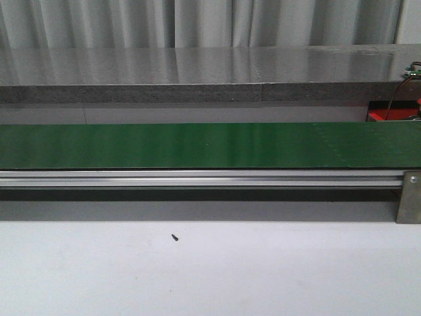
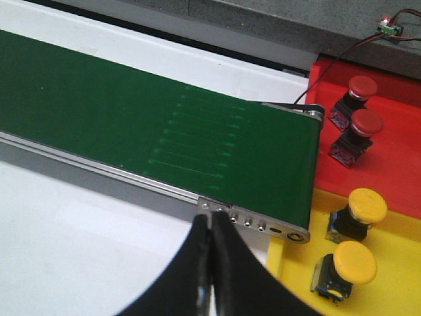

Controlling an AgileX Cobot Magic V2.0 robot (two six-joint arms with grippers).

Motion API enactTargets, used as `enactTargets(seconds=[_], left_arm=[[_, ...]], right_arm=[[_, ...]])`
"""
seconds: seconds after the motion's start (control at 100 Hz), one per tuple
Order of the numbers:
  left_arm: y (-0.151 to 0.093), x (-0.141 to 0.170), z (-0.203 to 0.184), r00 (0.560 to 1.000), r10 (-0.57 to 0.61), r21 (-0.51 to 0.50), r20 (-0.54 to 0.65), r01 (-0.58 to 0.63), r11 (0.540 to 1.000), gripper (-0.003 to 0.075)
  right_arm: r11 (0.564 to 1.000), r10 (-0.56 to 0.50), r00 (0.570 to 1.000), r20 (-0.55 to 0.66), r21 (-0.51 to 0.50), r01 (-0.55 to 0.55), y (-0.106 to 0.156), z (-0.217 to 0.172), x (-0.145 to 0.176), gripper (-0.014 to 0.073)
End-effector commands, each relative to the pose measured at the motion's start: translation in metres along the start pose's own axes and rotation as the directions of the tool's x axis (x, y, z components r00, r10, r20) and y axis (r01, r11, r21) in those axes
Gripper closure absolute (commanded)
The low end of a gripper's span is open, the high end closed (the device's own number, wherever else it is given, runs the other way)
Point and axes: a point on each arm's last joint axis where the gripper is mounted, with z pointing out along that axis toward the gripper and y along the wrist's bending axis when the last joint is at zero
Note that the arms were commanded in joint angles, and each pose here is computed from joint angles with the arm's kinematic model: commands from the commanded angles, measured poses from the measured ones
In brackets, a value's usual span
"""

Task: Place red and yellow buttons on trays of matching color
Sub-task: 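Grasp the yellow button with the left gripper and carry it to the belt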

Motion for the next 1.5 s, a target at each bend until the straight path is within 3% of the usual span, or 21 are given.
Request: enactTargets(seconds=[0.0, 0.29, 0.5, 0.81, 1.25, 1.36, 1.49], left_arm=[[-0.006, -0.026, -0.067, 0.986, -0.008, 0.003, 0.167, 0.008, 1.000, 0.0605], [-0.034, -0.025, -0.149, 0.973, -0.030, 0.108, 0.230, 0.005, 0.994, 0.0606], [-0.064, 0.001, -0.175, 0.972, 0.021, 0.140, 0.234, -0.055, 0.989, 0.0606], [-0.093, 0.042, -0.147, 0.981, 0.068, 0.167, 0.180, -0.099, 0.981, 0.0606], [-0.094, 0.061, -0.120, 0.986, 0.089, 0.158, 0.137, -0.111, 0.981, 0.0591], [-0.094, 0.064, -0.115, 0.989, 0.104, 0.162, 0.104, -0.120, 0.979, 0.0505], [-0.094, 0.065, -0.113, 0.989, 0.113, 0.163, 0.094, -0.127, 0.978, 0.0272]], right_arm=[[1.000, 0.010, 0.996, 0.088, 0.028, -0.013, -0.003, -0.004, -0.012, 0.0663], [1.000, 0.010, 0.996, 0.088, 0.028, -0.013, -0.003, -0.004, -0.012, 0.0663], [1.000, 0.010, 0.996, 0.088, 0.028, -0.013, -0.003, -0.004, -0.012, 0.0663], [1.000, 0.010, 0.996, 0.088, 0.028, -0.013, -0.003, -0.004, -0.012, 0.0663], [1.000, 0.010, 0.996, 0.088, 0.028, -0.013, -0.003, -0.004, -0.012, 0.0663], [1.000, 0.010, 0.996, 0.088, 0.028, -0.013, -0.003, -0.004, -0.012, 0.0663], [1.000, 0.010, 0.996, 0.088, 0.028, -0.013, -0.003, -0.004, -0.012, 0.0663]])
